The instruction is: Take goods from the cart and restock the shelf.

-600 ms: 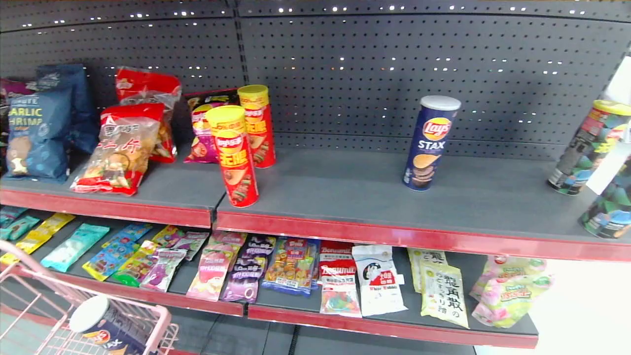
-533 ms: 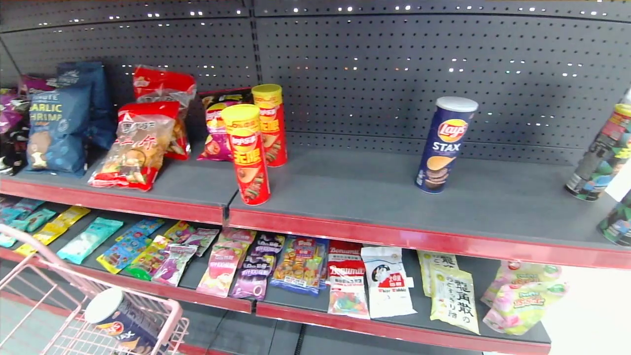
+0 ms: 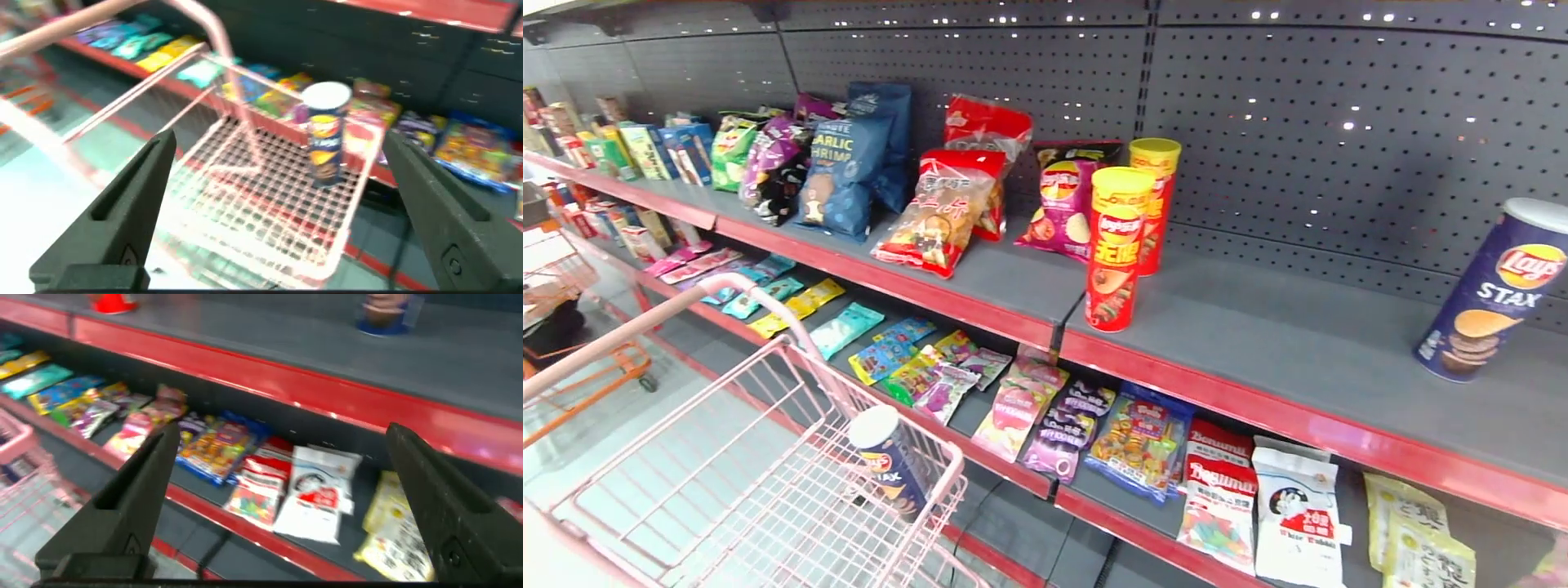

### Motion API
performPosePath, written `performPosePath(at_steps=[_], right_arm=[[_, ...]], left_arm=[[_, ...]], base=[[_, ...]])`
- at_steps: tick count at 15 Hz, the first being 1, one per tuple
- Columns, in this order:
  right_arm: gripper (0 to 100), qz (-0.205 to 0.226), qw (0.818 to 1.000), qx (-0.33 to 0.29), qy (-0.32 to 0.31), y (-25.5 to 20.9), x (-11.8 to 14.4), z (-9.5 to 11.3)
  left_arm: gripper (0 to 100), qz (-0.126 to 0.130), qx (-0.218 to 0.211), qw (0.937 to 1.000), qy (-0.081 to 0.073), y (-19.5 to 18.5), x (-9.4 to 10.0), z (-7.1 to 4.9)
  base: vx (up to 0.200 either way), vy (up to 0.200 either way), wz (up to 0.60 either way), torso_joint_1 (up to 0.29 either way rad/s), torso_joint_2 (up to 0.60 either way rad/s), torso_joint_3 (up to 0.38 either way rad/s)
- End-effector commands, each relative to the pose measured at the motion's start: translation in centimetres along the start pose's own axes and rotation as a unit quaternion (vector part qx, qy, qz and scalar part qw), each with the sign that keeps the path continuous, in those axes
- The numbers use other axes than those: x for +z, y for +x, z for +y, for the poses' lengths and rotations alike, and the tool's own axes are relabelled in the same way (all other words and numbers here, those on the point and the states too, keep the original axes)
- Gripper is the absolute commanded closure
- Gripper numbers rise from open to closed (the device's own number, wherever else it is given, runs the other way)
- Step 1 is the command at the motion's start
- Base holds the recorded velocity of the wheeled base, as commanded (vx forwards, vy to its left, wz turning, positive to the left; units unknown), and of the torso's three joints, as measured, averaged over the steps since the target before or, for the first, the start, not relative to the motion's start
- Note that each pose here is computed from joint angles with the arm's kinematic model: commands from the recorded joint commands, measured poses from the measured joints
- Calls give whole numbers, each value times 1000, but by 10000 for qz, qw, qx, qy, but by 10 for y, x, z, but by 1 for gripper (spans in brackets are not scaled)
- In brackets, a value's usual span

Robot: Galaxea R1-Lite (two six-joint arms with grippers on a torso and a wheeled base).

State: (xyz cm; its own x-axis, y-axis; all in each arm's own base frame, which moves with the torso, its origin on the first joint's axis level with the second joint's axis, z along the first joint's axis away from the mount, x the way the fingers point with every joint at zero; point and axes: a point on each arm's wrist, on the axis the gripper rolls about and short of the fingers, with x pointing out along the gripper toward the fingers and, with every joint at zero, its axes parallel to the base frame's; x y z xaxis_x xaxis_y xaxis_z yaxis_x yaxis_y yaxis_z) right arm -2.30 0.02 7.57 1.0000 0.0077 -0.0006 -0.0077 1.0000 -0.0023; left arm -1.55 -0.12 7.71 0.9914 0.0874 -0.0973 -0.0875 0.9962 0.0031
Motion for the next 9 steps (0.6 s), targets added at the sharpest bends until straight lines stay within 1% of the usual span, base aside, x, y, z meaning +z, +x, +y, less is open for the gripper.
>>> performPosePath(at_steps=[1, 6, 9], right_arm=[[0, 4, 10000, 0, -4, 0, 0, 0], [0, 4, 10000, 0, 4, 0, 0, 0], [0, 4, 10000, 0, 4, 0, 0, 0]], left_arm=[[0, 4, 5, 10000, 1, 0, 0, 0], [0, 4, 5, 10000, -6, 0, 0, 0], [0, 4, 5, 10000, -6, 0, 0, 0]], base=[[0, 0, 0, 0, 0, 0], [0, 0, 0, 0, 0, 0], [0, 0, 0, -115, 313, 168]])
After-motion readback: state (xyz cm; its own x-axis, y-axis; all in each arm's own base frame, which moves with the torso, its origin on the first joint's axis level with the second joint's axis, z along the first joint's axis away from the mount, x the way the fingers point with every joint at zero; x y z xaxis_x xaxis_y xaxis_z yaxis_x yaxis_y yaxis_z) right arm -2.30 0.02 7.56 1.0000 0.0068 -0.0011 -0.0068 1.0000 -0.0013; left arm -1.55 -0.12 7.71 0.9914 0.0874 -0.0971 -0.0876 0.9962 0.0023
